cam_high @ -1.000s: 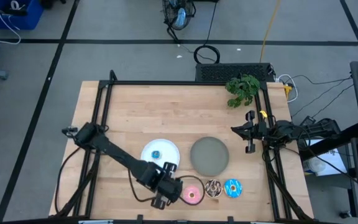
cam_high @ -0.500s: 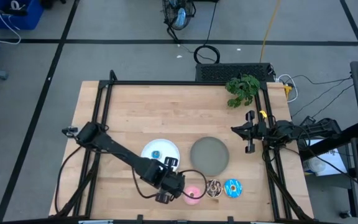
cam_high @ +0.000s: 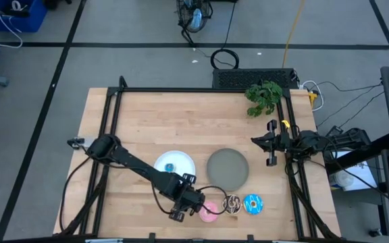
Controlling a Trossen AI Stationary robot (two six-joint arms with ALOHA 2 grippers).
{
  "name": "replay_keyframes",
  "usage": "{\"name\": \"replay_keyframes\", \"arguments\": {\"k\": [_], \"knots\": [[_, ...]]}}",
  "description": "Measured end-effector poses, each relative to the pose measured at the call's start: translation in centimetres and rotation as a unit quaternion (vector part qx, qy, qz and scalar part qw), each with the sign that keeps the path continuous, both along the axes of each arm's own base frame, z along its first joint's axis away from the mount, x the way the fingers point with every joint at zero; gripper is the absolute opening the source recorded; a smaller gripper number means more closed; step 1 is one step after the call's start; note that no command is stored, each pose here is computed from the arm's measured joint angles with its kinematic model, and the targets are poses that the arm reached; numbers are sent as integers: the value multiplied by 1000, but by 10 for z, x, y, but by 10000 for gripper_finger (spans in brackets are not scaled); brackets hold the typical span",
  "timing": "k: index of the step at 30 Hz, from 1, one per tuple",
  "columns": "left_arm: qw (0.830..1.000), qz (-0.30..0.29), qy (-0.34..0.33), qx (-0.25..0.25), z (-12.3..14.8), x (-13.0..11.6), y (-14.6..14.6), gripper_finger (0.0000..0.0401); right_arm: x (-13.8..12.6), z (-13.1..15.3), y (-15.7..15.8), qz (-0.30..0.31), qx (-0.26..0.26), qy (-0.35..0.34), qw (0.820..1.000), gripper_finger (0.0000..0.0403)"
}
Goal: Pick & Place donuts
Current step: Put the small white donut on the white plate
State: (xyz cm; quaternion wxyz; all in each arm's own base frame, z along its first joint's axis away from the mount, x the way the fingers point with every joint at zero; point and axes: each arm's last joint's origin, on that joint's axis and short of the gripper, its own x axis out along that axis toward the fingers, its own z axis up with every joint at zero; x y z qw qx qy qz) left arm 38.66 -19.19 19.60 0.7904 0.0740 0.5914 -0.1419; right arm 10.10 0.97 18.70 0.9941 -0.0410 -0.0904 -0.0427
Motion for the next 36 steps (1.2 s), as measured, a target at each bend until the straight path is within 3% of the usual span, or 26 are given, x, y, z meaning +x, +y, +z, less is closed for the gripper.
{"name": "replay_keyframes", "arguments": {"k": [6,22,36], "knots": [[1000,-19,22,5,-17,3,-2,174,0,0,0,0,0,0,1000,0],[999,-33,40,13,-31,7,4,175,0,1,0,0,1,-3,1000,0],[997,-34,54,-31,-55,2,13,175,0,1,0,0,0,-3,1000,0]]}}
